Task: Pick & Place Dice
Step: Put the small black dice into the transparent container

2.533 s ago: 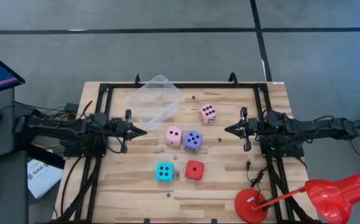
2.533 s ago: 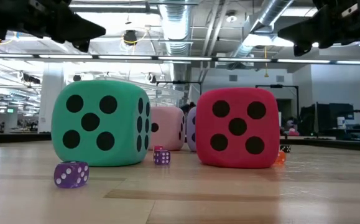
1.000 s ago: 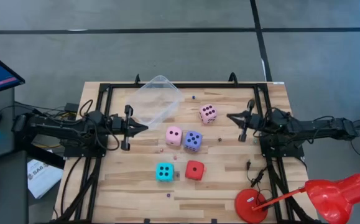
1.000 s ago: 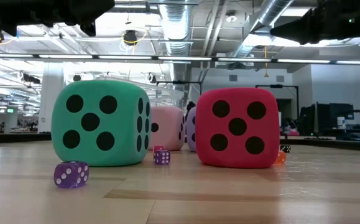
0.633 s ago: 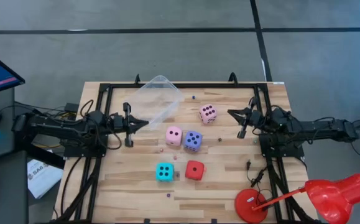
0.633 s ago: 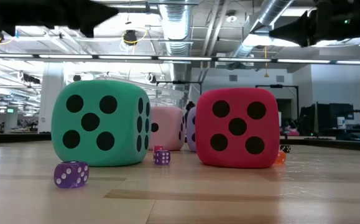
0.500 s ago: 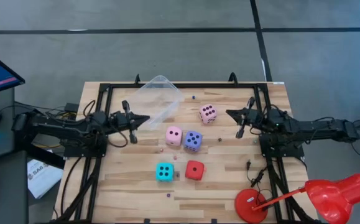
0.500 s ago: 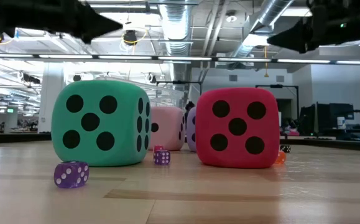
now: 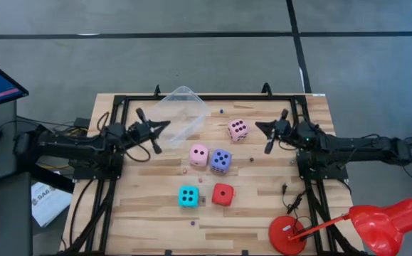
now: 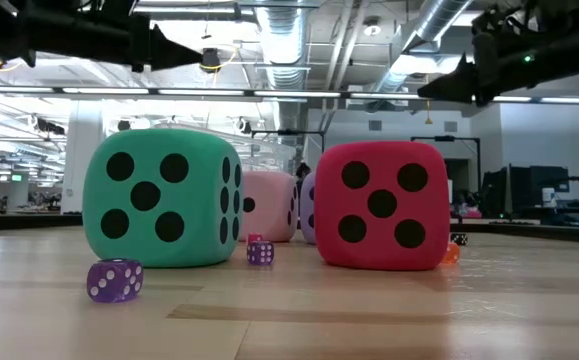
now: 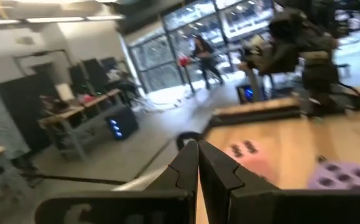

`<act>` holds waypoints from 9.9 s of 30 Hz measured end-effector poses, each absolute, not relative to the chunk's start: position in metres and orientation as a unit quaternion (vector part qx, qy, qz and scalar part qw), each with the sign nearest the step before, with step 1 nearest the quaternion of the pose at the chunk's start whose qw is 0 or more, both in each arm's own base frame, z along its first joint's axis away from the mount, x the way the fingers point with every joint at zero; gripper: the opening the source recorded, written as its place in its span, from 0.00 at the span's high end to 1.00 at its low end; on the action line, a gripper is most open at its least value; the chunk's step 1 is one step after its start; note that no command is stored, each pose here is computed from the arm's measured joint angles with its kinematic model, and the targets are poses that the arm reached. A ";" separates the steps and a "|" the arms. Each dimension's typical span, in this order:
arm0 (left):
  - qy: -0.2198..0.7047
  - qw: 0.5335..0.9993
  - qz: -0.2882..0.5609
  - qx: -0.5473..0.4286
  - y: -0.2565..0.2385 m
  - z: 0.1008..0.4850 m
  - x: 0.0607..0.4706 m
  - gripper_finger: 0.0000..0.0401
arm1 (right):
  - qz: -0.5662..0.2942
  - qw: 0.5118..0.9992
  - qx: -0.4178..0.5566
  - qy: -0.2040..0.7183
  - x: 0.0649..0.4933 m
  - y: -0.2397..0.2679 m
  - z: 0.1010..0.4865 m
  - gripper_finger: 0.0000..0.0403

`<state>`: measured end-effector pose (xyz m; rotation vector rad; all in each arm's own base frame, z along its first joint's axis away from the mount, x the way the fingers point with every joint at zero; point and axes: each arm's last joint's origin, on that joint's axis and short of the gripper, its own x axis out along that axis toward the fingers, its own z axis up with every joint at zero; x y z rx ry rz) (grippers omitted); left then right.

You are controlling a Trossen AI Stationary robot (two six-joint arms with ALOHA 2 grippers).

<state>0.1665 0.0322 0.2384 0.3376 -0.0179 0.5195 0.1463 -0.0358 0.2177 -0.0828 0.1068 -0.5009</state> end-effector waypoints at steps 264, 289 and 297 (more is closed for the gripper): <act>-0.021 0.990 0.113 0.085 0.021 0.191 0.117 0.99 | -0.257 0.931 0.082 0.246 0.362 -0.048 0.283 0.85; -0.021 0.990 0.114 0.085 0.021 0.191 0.117 0.99 | -0.302 0.940 0.059 0.145 0.405 -0.107 0.236 0.84; -0.021 0.990 0.113 0.085 0.021 0.191 0.117 0.99 | -0.300 0.941 0.059 0.143 0.406 -0.106 0.236 0.72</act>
